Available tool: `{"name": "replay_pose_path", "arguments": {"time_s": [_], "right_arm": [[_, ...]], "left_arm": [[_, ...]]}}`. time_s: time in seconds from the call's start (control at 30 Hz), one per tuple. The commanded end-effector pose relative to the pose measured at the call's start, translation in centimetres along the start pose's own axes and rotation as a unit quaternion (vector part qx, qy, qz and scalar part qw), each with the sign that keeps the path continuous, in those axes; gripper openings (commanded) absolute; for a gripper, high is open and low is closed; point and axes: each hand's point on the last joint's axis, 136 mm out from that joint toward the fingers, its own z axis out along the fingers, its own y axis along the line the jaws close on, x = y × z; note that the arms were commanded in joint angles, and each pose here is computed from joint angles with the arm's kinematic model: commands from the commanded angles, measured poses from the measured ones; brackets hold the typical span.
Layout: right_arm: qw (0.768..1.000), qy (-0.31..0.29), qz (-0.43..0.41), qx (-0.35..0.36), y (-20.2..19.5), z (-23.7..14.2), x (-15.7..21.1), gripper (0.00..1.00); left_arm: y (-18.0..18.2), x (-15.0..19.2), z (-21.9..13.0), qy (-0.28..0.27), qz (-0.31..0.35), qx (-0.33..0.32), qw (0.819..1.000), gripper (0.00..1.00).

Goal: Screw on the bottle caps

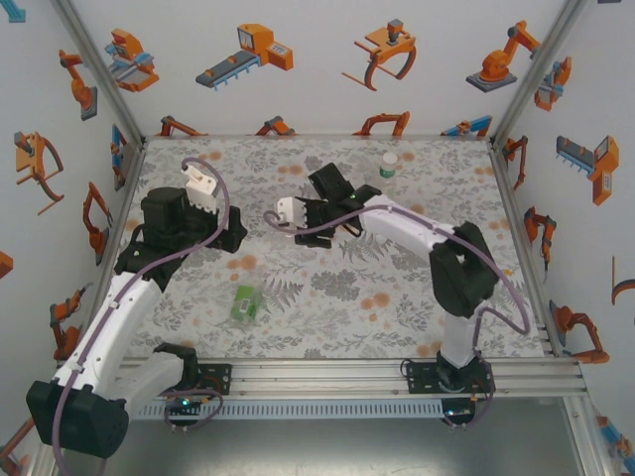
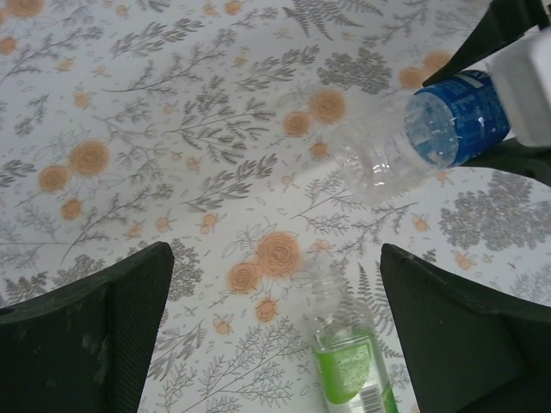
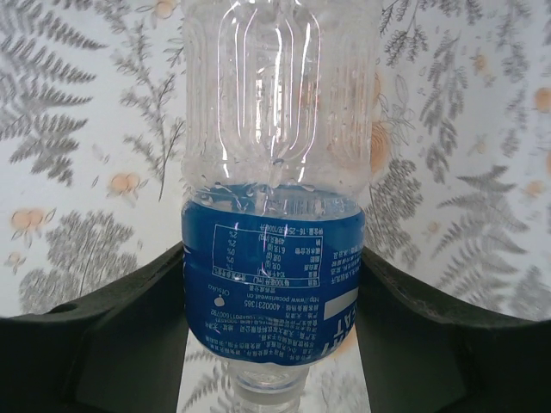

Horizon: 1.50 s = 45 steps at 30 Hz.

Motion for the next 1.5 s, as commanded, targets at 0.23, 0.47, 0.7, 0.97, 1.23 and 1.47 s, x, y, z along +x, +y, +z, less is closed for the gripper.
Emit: {"name": "replay_pose_path", "arguments": {"time_s": [0.23, 0.47, 0.7, 0.97, 1.23, 1.47], "right_arm": [[0.98, 0.072, -0.179, 0.051, 5.9, -7.3, -0.9, 0.5], [0.956, 0.104, -0.26, 0.088, 8.2, -11.2, -3.1, 0.51], [0.937, 0.097, -0.311, 0.125, 8.9, -13.7, -5.6, 0.53], [0.92, 0.098, -0.353, 0.143, 9.5, -14.5, -7.8, 0.53], [0.905, 0.092, -0.38, 0.165, 9.0, -15.0, -9.4, 0.54], [0.898, 0.08, -0.391, 0.184, 8.5, -15.5, -10.6, 0.55]], "left_arm": [[-8.7, -1.6, -1.3, 0.006, 0.053, 0.22, 0.974, 0.98], [-14.8, -1.2, -2.5, 0.058, 0.068, 0.343, 0.935, 0.97], [-18.6, -1.8, -3.2, 0.071, 0.067, 0.412, 0.906, 1.0], [-21.0, -2.4, -3.6, 0.084, 0.067, 0.464, 0.879, 0.96], [-22.1, -1.1, -2.8, 0.119, 0.075, 0.482, 0.865, 0.9], [-22.7, -0.7, -2.8, 0.125, 0.084, 0.494, 0.856, 0.78]]}}
